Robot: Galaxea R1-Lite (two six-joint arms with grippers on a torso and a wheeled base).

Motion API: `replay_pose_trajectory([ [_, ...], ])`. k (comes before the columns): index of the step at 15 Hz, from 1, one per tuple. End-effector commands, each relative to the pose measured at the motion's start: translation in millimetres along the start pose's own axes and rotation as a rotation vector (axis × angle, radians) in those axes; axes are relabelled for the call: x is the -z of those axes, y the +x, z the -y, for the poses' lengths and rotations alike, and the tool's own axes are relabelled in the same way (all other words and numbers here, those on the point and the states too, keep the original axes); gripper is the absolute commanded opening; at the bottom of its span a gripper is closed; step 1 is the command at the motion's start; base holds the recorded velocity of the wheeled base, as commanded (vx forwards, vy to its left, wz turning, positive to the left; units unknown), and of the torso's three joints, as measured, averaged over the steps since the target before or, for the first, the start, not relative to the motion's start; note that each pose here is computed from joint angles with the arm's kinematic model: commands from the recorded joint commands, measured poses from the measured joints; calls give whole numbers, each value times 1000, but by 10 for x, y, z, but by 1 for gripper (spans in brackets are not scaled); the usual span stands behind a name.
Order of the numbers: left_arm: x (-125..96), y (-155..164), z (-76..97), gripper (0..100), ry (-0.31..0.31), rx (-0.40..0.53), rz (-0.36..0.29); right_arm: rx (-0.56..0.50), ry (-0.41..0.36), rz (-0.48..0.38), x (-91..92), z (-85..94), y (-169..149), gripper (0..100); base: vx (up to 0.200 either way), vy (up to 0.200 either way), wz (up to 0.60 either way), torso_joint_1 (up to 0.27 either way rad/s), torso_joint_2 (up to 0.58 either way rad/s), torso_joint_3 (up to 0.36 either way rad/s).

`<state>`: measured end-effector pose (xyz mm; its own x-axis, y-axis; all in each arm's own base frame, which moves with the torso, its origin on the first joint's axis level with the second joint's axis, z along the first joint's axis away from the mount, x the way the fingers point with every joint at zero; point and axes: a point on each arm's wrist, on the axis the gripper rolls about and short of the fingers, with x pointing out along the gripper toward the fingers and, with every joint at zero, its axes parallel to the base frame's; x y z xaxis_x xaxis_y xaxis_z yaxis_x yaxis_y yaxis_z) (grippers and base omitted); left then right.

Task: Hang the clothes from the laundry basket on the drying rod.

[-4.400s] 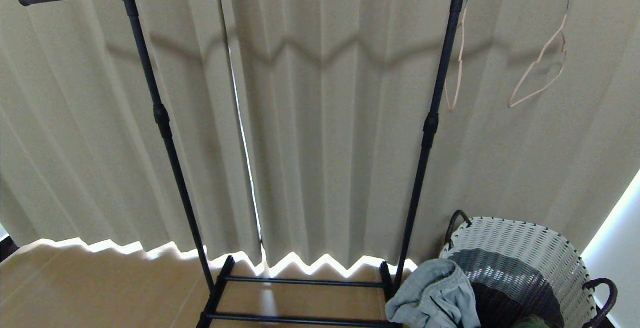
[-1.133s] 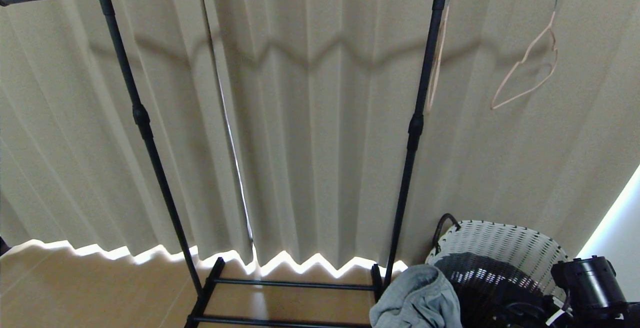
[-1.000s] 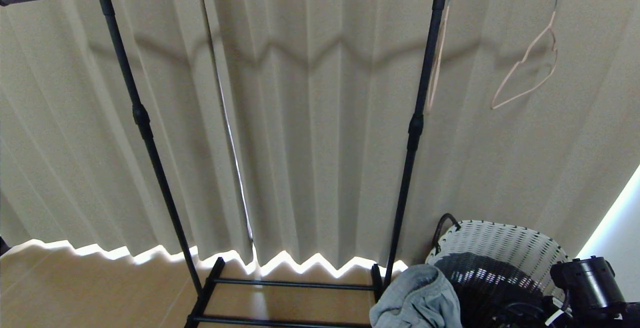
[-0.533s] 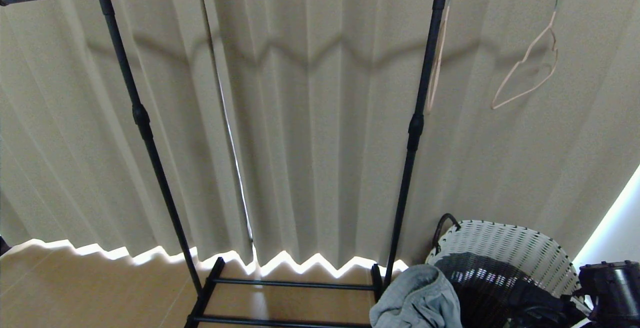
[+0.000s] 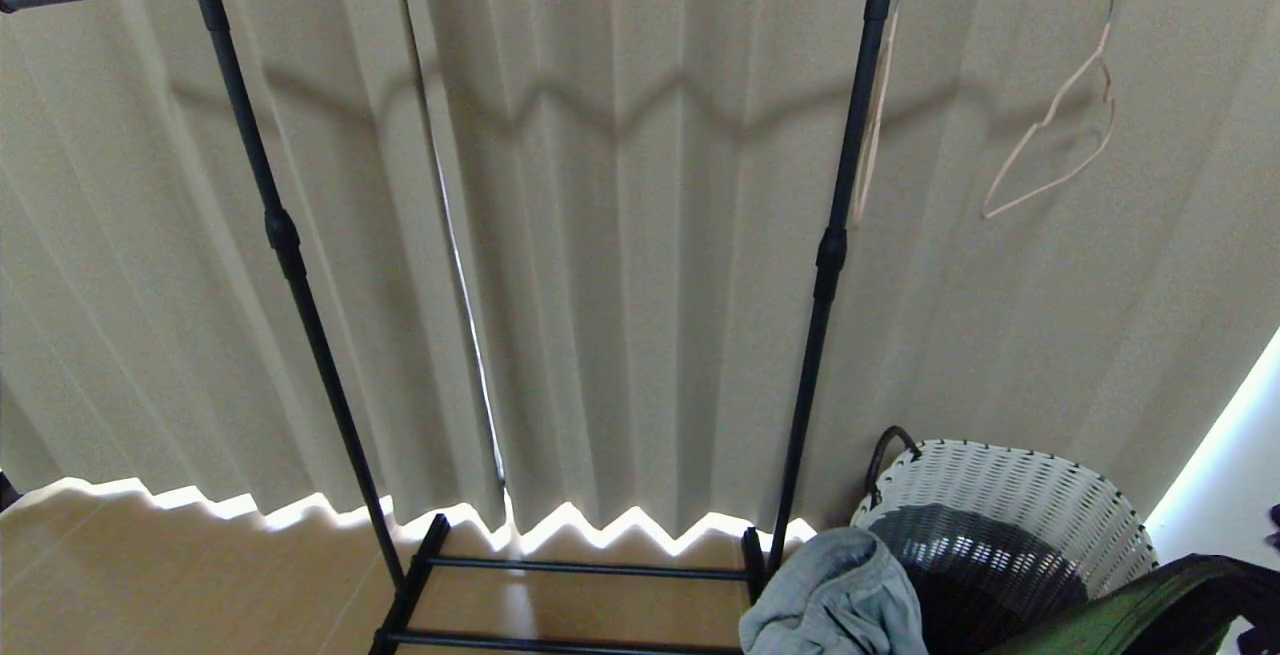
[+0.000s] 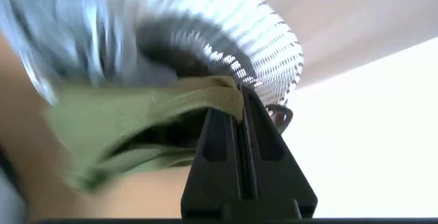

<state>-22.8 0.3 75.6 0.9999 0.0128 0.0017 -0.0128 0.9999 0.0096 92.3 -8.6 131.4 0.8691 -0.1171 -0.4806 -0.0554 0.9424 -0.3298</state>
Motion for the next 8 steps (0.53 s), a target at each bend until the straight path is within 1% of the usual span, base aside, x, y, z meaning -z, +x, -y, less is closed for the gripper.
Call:
replay_pose_trajectory([
  [1, 0, 0, 0, 100, 1, -1, 0, 67, 163, 223, -182, 101, -456, 0, 0, 0, 0, 0, 0, 0],
  [2, 0, 0, -1, 100, 3, -3, 0, 61, 188, 245, -170, 95, -495, 0, 0, 0, 0, 0, 0, 0],
  [3, 0, 0, -1, 100, 3, -3, 0, 59, 194, 251, -164, 93, -507, 0, 0, 0, 0, 0, 0, 0],
  [6, 0, 0, -1, 100, 3, -4, 0, 49, 198, 283, -80, 58, -572, 0, -200, 0, 0, 6, 2, -1],
  [8, 0, 0, -1, 100, 4, -3, 0, 32, 196, 278, -42, 39, -562, 0, -200, 0, 0, 2, 2, 5],
])
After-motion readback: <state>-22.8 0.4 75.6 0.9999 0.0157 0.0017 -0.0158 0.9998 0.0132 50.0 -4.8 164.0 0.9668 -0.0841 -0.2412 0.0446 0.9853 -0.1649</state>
